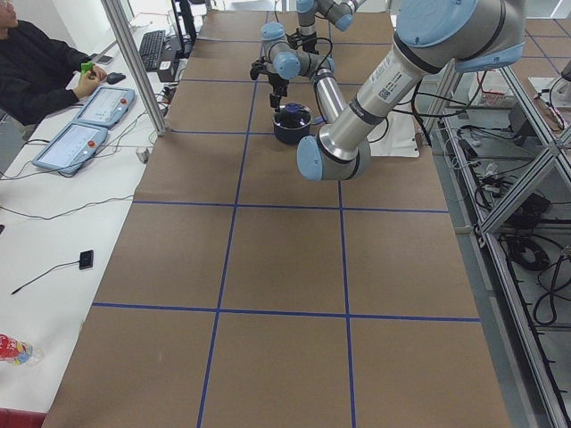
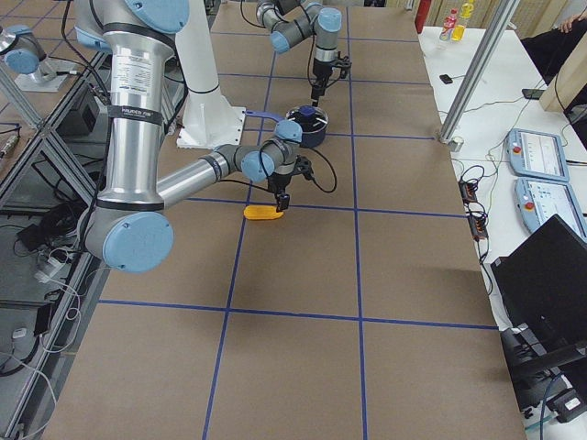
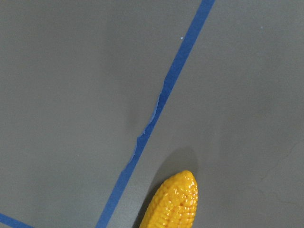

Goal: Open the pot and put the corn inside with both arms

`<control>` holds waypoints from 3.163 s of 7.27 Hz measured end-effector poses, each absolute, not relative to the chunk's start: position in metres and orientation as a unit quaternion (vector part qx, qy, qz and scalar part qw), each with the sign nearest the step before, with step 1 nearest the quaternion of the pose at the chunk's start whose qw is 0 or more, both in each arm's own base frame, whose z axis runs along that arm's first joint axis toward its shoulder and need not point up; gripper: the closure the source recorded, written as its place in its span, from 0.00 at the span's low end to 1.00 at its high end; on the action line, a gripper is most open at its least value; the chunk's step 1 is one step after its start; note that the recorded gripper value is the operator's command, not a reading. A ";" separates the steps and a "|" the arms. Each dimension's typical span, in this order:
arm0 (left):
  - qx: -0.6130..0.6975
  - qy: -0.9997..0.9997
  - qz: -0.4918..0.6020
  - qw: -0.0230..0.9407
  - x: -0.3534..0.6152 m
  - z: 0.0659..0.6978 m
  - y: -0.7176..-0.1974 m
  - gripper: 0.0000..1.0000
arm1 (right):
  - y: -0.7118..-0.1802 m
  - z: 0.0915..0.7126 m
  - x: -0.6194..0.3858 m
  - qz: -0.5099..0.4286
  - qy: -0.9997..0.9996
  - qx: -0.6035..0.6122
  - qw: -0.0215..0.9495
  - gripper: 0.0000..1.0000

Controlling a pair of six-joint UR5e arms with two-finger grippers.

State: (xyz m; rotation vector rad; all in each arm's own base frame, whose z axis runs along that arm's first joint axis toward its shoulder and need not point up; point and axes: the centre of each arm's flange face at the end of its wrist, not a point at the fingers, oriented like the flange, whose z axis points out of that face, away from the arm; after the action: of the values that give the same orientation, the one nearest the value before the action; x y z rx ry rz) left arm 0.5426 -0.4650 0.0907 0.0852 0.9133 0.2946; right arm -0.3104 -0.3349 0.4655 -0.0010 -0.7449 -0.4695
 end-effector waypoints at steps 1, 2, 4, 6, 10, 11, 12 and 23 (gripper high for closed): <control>0.041 0.439 0.142 0.886 0.544 0.091 -0.464 0.02 | -0.331 0.469 -0.312 -0.220 -0.357 -0.008 0.908 0.00; 0.041 0.439 0.143 0.886 0.544 0.092 -0.464 0.02 | -0.327 0.472 -0.314 -0.207 -0.355 -0.018 0.911 0.00; 0.039 0.438 0.145 0.886 0.547 0.094 -0.461 0.02 | -0.318 0.473 -0.321 -0.183 -0.352 -0.037 0.917 0.00; 0.043 0.433 0.149 0.888 0.556 0.094 -0.453 0.02 | -0.313 0.474 -0.325 -0.182 -0.351 -0.044 0.917 0.00; 0.047 0.431 0.153 0.888 0.562 0.093 -0.446 0.02 | -0.305 0.484 -0.324 -0.185 -0.343 -0.054 0.919 0.00; 0.047 0.431 0.153 0.888 0.562 0.092 -0.446 0.02 | -0.302 0.486 -0.326 -0.188 -0.342 -0.057 0.919 0.00; 0.047 0.431 0.153 0.888 0.563 0.092 -0.446 0.02 | -0.299 0.488 -0.329 -0.192 -0.340 -0.059 0.919 0.00; 0.044 0.427 0.153 0.890 0.563 0.101 -0.446 0.02 | -0.293 0.504 -0.338 -0.246 -0.334 -0.061 0.908 0.36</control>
State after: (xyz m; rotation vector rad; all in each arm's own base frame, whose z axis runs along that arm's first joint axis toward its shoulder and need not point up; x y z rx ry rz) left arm 0.5632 -0.4465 0.1012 0.0913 0.8861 0.3169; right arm -0.3384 -0.2933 0.5043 -0.1249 -0.6891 -0.5071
